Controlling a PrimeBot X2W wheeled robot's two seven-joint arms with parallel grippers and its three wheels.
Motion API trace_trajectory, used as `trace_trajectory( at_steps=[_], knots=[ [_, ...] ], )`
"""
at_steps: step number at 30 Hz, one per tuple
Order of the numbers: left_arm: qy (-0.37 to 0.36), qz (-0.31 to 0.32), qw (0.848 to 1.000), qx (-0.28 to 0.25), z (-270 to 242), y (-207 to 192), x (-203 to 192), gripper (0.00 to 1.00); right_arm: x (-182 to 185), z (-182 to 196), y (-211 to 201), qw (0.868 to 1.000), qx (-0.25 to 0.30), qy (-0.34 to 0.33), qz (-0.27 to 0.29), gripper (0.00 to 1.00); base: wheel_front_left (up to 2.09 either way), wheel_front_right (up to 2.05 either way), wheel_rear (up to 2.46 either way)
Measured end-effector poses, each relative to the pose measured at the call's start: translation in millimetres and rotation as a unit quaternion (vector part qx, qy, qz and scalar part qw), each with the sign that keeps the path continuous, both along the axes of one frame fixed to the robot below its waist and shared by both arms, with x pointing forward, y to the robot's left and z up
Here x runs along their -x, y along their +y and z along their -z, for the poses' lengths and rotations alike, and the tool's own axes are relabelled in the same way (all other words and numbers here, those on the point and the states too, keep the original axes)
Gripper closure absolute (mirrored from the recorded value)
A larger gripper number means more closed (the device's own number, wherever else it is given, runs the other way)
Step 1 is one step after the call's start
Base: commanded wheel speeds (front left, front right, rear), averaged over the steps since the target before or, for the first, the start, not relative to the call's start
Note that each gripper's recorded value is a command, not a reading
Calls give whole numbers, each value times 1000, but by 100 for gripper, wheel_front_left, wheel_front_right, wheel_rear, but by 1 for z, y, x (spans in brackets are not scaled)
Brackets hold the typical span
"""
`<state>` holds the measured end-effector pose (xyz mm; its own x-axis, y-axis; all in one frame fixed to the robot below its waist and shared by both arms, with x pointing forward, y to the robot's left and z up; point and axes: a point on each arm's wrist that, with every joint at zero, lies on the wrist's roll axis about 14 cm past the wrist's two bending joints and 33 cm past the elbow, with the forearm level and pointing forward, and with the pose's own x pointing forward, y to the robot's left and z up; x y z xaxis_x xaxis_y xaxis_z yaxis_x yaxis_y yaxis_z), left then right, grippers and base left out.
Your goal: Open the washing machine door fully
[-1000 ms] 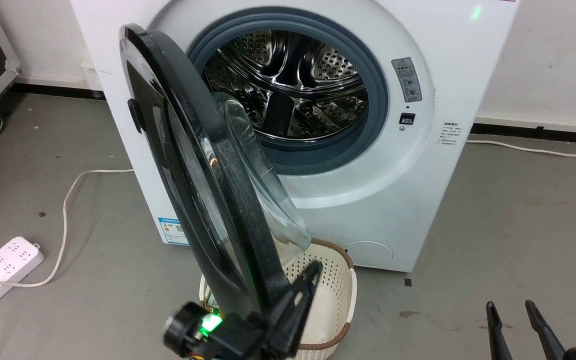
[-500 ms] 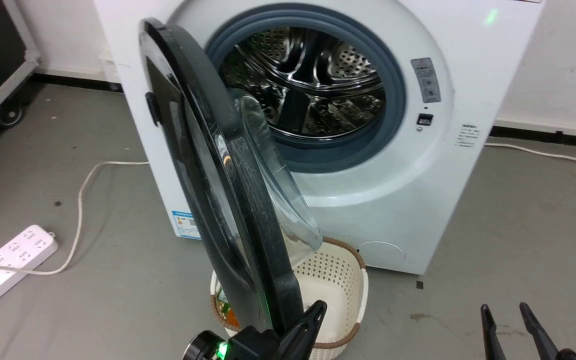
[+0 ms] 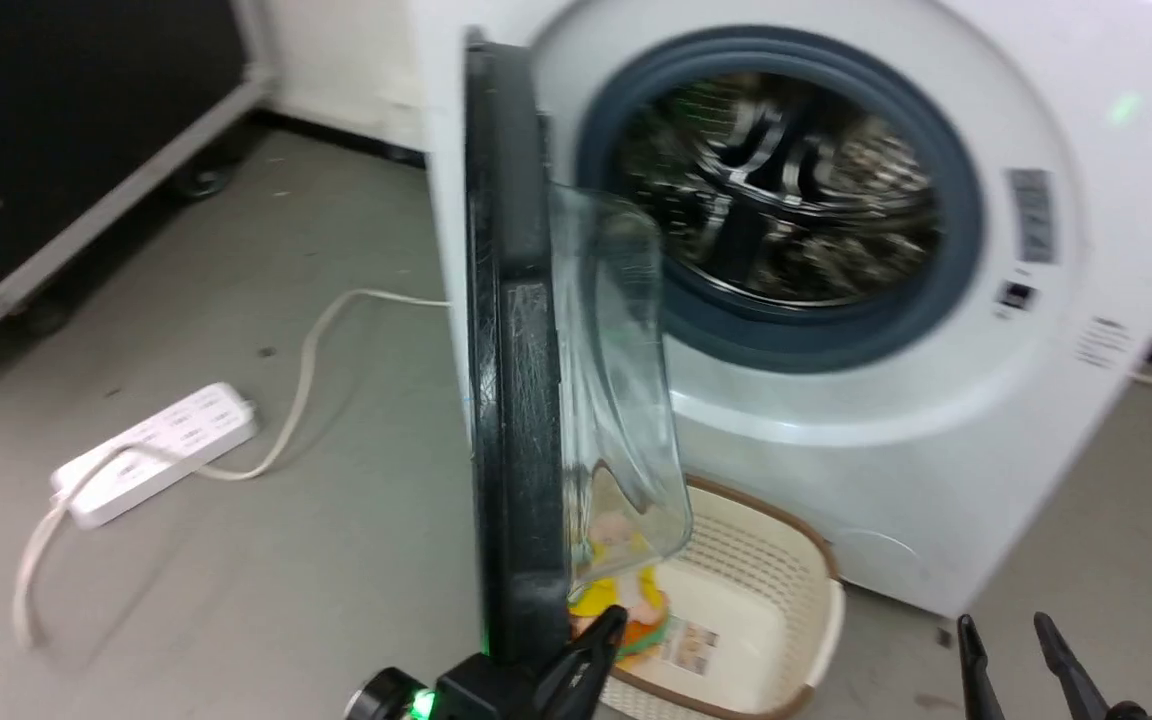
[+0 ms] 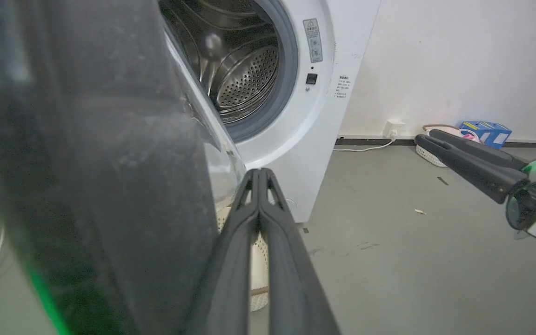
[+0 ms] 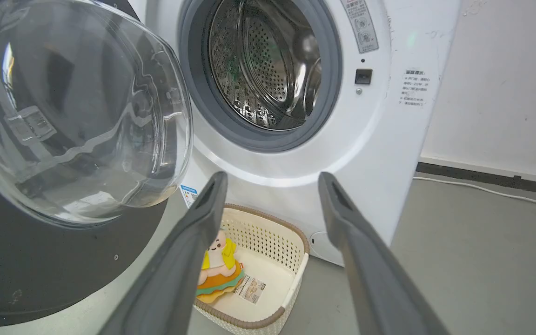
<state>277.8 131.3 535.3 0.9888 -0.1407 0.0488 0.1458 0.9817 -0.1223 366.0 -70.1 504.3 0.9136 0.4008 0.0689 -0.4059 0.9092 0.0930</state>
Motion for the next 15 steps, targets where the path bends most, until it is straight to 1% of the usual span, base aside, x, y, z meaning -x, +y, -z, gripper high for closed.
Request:
trace_trajectory(
  at_steps=[4,8,11,15],
  knots=[
    [-4,-66,998,3,-2,34,13,100,-1,1,30,999,1,2,-44,0,0,0,0],
    [-10,-135,991,1,-4,69,22,100,-8,-1,58,997,-5,0,-82,0,0,0,0],
    [-11,-171,985,-5,-6,88,26,100,-14,0,72,995,-3,0,-102,0,0,0,0],
    [-13,-216,976,-5,-7,113,34,100,-18,6,79,993,1,5,-117,0,0,0,0]
  ],
)
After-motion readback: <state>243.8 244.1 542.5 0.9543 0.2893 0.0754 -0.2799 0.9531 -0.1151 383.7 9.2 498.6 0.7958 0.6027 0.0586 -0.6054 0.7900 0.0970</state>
